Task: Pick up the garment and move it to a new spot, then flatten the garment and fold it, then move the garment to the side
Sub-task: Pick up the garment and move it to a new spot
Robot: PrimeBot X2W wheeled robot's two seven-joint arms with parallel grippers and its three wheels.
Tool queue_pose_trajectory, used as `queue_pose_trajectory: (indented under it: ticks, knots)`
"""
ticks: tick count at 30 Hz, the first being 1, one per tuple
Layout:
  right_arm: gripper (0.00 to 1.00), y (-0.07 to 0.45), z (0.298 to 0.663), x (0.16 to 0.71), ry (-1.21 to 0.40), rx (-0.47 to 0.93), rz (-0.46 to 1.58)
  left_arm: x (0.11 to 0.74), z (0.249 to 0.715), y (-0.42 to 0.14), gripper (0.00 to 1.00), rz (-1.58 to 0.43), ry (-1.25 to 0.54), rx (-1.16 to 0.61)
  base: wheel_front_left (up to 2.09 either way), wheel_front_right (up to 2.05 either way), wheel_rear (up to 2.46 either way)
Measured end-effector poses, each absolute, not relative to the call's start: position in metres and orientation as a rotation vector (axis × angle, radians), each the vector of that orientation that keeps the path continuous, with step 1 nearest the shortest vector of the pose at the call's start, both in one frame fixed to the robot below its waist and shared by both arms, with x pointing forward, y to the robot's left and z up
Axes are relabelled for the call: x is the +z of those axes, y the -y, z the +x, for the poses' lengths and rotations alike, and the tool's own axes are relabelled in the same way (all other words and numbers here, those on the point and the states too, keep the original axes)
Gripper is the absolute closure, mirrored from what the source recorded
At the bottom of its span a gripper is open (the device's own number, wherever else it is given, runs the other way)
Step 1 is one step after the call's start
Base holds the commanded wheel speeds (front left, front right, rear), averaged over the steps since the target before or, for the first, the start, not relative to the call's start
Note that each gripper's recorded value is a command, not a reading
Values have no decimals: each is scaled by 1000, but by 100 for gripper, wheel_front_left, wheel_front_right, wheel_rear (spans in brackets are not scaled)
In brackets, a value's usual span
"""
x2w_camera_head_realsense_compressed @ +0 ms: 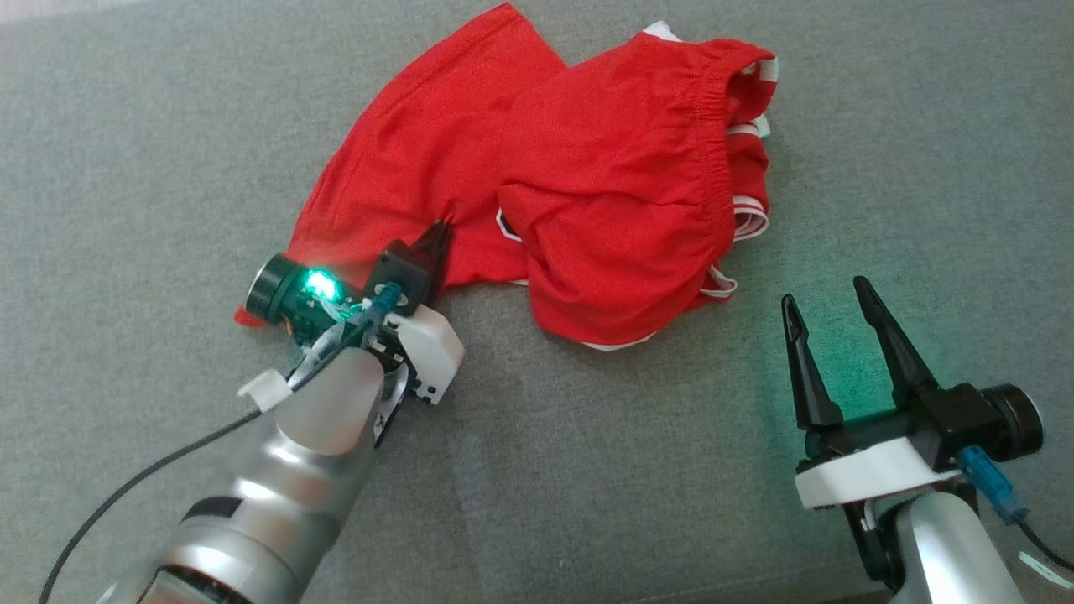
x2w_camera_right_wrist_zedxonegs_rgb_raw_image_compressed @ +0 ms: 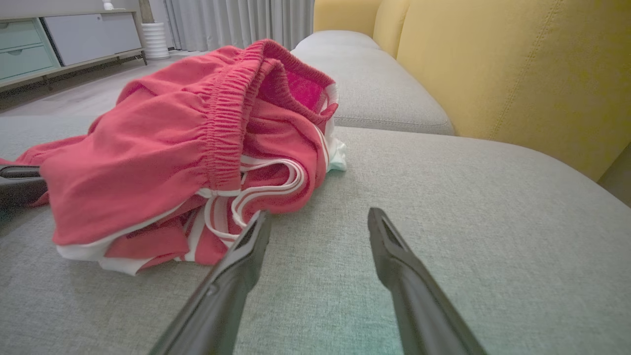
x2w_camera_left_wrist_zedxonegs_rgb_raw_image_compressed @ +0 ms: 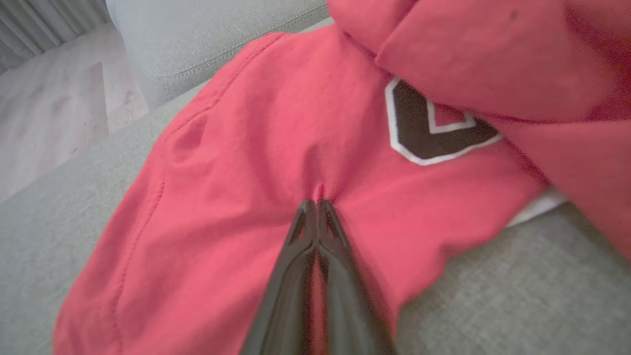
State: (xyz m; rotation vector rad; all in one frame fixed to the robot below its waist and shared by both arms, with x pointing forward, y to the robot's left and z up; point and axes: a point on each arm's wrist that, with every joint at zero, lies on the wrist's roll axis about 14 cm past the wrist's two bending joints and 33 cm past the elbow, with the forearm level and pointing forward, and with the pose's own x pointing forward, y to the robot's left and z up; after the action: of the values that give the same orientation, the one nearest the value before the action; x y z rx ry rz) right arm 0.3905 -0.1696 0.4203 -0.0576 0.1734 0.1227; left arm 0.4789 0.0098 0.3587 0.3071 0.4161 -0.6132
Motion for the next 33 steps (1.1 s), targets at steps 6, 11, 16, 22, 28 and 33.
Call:
queue_pose_trajectory:
  ticks: [6,11,16,22,28,33]
  knots:
    - [0,170,388,431,-146,120,-60,371,475,-8,100,221,-430,-610,0,0,0]
    - [0,164,380,445,-110,137,-56,406,471,-3,100,153,-336,-607,0,0,0]
    - [0,156,366,456,-81,155,-48,505,493,18,100,70,-81,-643,0,0,0]
    - [0,148,356,462,-61,170,-26,646,515,10,100,85,262,-633,0,0,0]
    - [0,138,349,461,-63,199,-14,709,520,-36,100,162,390,-539,0,0,0]
    - [0,130,348,461,-62,225,-16,734,520,-104,100,259,417,-365,0,0,0]
